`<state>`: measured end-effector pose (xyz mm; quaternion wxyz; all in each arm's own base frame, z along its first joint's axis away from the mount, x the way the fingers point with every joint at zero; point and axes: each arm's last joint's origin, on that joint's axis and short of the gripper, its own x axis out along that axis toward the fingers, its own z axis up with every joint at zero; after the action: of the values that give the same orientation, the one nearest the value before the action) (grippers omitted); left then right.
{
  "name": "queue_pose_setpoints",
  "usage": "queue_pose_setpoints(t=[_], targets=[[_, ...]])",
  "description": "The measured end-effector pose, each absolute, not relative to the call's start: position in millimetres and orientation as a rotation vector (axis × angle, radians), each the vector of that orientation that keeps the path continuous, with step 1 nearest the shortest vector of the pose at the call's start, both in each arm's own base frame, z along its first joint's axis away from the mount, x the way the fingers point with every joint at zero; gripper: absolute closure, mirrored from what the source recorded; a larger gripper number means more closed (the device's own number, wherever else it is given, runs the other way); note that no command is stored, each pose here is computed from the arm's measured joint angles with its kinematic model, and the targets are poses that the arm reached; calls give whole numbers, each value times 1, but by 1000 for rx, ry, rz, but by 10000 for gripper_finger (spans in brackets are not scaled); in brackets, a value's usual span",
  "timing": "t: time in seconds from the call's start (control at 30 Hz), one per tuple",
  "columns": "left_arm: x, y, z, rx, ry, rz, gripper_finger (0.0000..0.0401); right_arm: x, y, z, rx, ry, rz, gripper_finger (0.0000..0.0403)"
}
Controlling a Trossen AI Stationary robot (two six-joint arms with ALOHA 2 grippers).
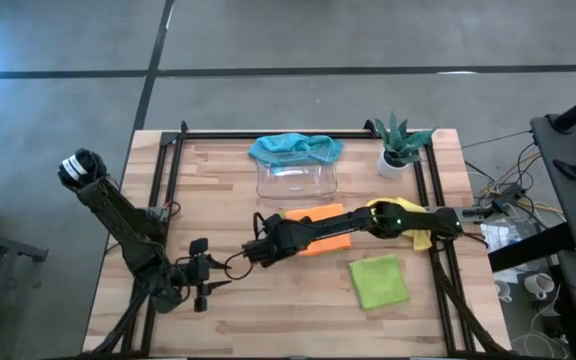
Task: Fold microfiber towels
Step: Stack the orange microfiber cloth on top of the green microfiber cloth
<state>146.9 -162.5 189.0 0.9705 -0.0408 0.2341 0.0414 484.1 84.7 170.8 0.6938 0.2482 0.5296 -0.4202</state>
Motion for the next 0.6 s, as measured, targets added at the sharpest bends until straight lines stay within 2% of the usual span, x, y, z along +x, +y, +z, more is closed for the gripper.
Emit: queue_pose_setpoints(t=[0.13, 0.33, 0.6], targets=[[147, -163, 189, -83, 474, 82, 251, 484, 81, 171, 569, 1184, -960, 188], [147, -163, 189, -84, 477, 79, 251, 482, 74, 161, 599, 1249, -973, 217], [147, -163, 189, -84, 476, 79, 251, 480, 67, 156, 609, 1263, -1019, 282]])
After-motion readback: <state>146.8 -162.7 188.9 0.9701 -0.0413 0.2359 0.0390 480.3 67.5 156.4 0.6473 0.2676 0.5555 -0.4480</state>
